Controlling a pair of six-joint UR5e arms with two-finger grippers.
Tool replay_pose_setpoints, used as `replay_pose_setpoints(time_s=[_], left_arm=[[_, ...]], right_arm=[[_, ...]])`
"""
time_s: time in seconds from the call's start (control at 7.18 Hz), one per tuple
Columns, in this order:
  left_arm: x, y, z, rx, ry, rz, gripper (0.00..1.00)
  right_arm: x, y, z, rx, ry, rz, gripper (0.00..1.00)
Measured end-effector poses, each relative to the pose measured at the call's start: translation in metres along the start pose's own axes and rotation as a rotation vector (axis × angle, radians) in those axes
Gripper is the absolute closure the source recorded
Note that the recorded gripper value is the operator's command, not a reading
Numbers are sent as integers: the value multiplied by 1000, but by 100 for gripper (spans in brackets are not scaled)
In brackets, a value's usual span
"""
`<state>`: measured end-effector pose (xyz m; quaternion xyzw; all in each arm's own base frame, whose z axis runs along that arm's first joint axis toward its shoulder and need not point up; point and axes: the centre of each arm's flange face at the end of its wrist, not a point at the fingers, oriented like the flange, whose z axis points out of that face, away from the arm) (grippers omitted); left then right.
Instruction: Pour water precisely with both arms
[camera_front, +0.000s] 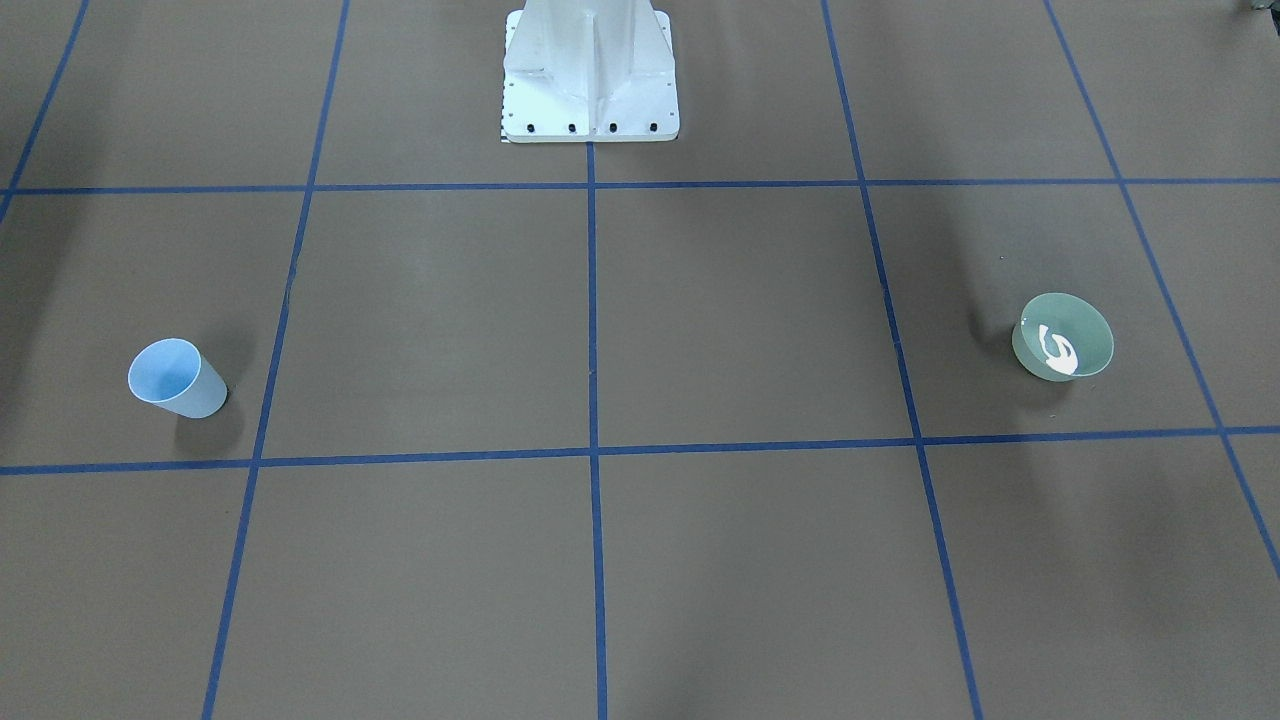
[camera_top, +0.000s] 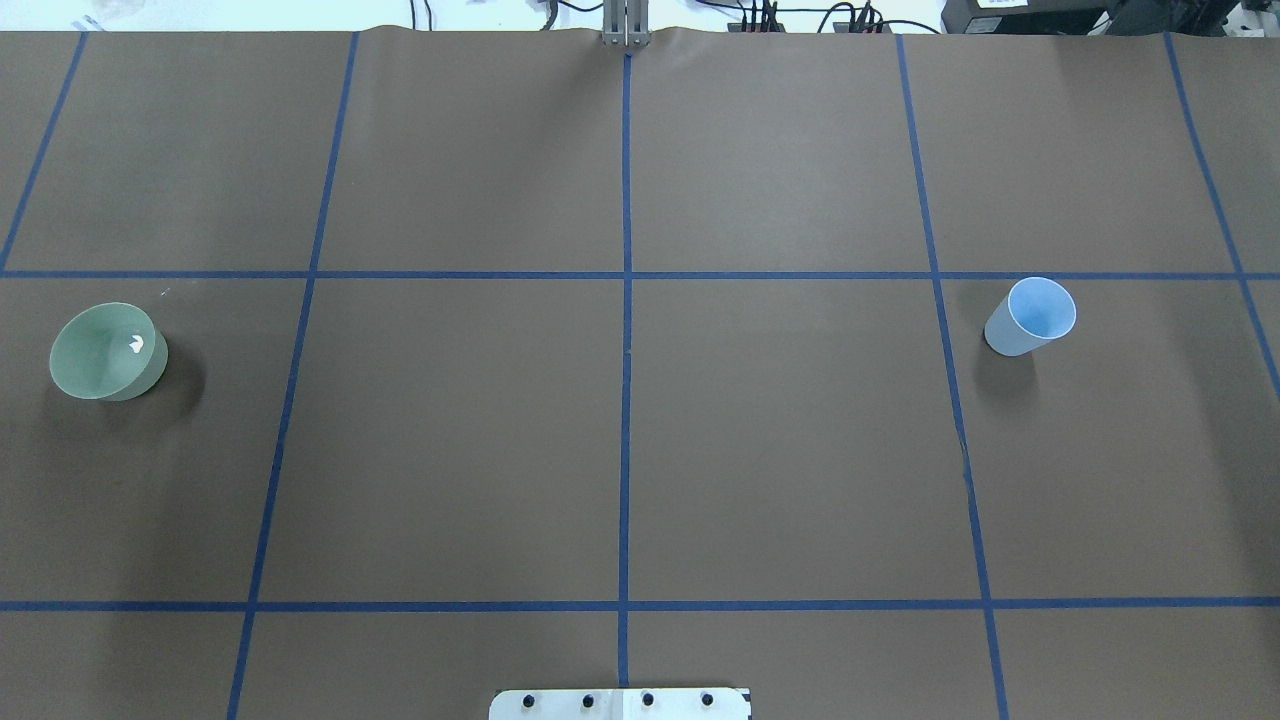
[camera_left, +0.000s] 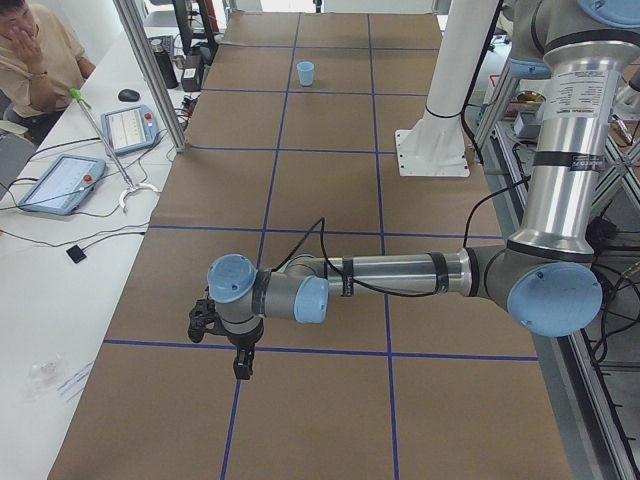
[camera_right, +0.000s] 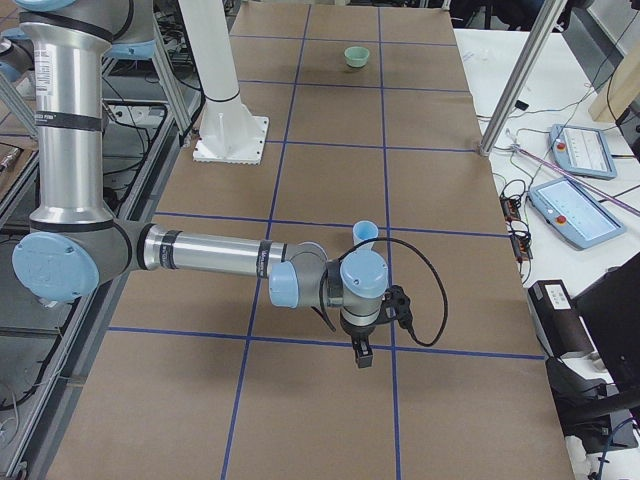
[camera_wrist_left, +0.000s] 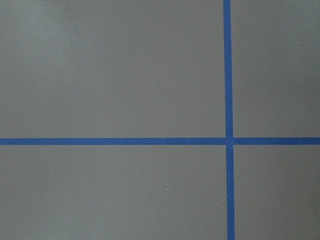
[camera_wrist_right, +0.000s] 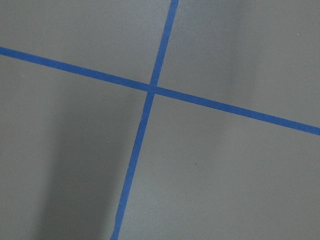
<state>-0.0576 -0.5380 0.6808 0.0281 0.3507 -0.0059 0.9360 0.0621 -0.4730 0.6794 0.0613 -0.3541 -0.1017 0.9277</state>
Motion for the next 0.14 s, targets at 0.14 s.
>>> replay_pose_setpoints(time_s=[0.14], left_arm=[[0,0,0,-1,1,0,0]], right_arm=[[0,0,0,0,0,0,0]])
